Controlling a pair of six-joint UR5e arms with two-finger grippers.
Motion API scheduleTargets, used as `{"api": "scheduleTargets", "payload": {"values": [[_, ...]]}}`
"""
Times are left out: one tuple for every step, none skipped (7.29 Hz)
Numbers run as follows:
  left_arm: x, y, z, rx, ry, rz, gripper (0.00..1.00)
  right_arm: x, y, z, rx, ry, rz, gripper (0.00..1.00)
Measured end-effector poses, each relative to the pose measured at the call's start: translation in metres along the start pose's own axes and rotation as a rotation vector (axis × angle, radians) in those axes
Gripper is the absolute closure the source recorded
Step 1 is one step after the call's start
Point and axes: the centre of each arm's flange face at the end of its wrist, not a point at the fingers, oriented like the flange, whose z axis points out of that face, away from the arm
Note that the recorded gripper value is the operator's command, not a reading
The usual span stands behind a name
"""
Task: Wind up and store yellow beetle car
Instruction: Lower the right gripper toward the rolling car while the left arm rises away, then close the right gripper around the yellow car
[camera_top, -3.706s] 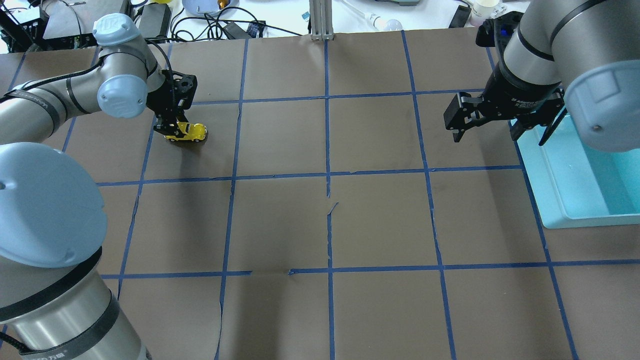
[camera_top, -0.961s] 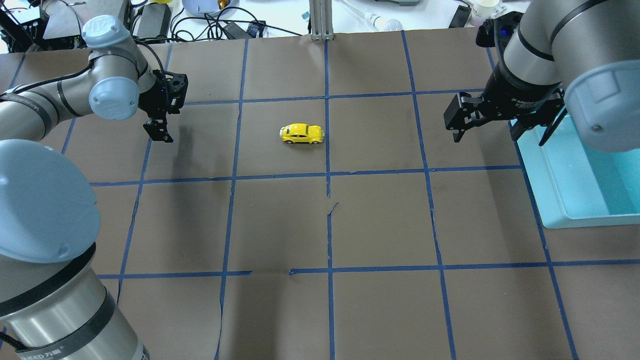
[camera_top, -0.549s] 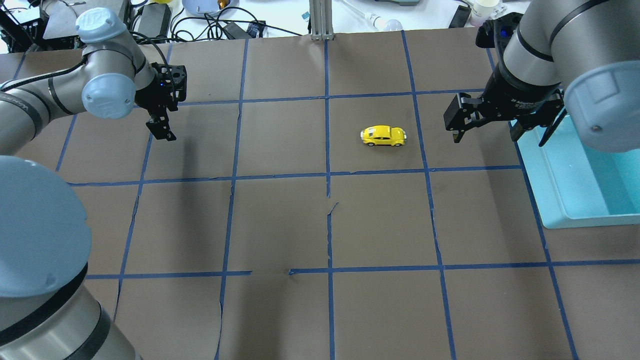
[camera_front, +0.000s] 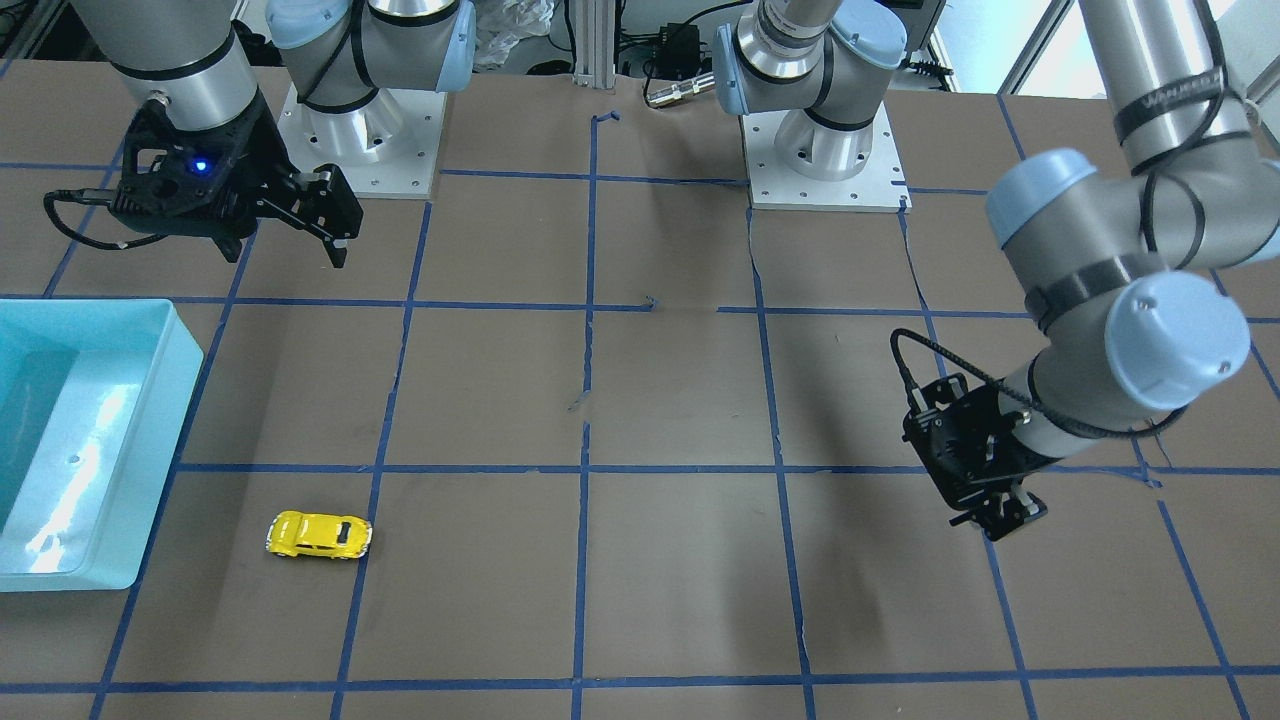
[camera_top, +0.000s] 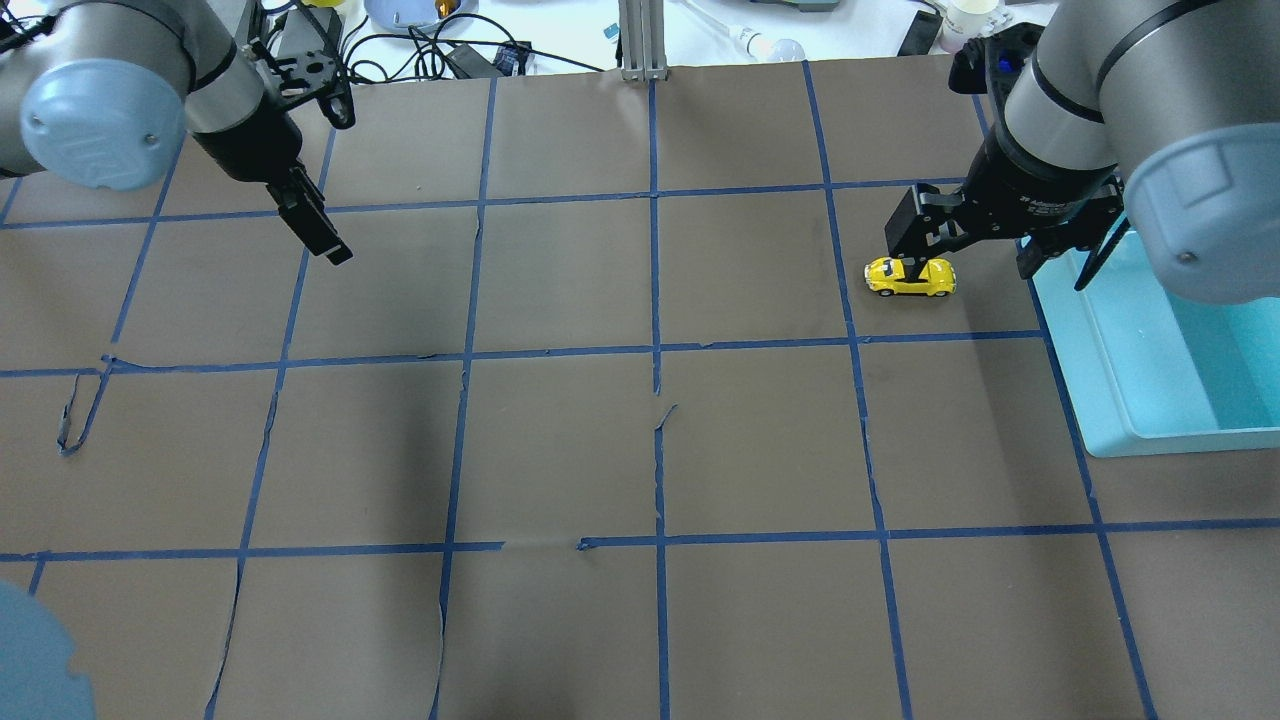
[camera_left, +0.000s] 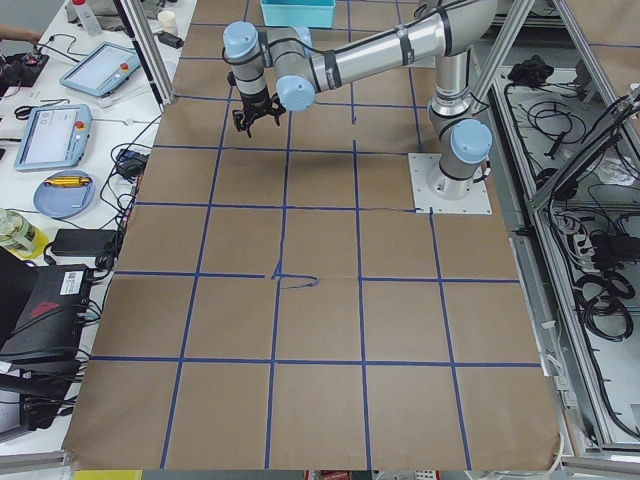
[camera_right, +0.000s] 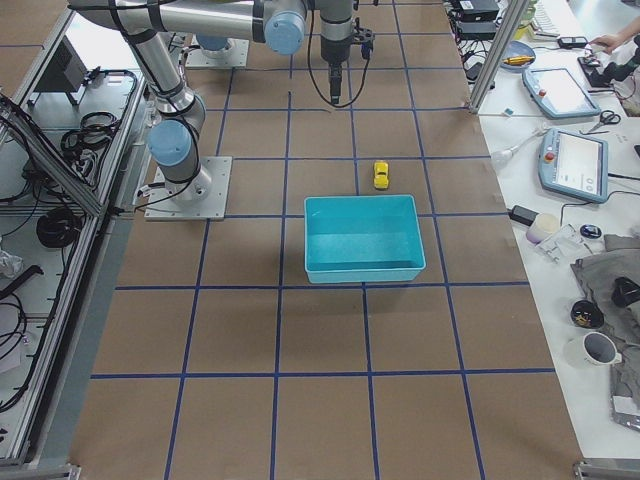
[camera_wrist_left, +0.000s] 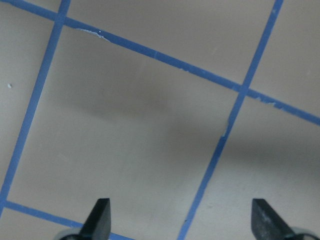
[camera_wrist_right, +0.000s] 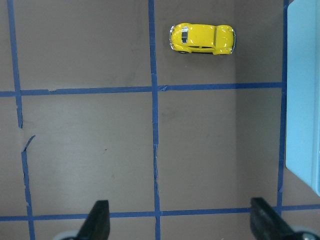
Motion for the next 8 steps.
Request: {"api": "scheduleTargets", "payload": {"values": [[0.026, 0.003, -0.035, 0.024, -0.027, -0.083, 0.0, 0.001, -0.009, 0.004, 0.021, 0.001, -0.034, 0.0], [0.05, 0.006, -0.061, 0.04, -0.043, -0.179, 0.0, 0.001, -0.018, 0.011, 0.042, 0.001, -0.117, 0.0], [0.071, 0.006, -0.075, 0.047, -0.045, -0.296, 0.0, 0.002, -0.031, 0.024, 0.048, 0.0, -0.218, 0.0], [0.093, 0.002, -0.083, 0.043, -0.04, -0.414, 0.0, 0.003, -0.046, 0.044, 0.049, 0.002, -0.322, 0.0], [0.111, -0.003, -0.087, 0.037, -0.034, -0.556, 0.0, 0.005, -0.06, 0.062, 0.051, 0.005, -0.438, 0.0], [0.125, -0.008, -0.089, 0.036, -0.03, -0.696, 0.0, 0.008, -0.074, 0.082, 0.055, 0.009, -0.569, 0.0], [0.136, -0.013, -0.09, 0.032, -0.029, -0.819, 0.0, 0.011, -0.086, 0.1, 0.06, 0.012, -0.7, 0.0], [0.145, -0.017, -0.091, 0.027, -0.025, -0.933, 0.0, 0.015, -0.097, 0.118, 0.063, 0.019, -0.824, 0.0]]}}
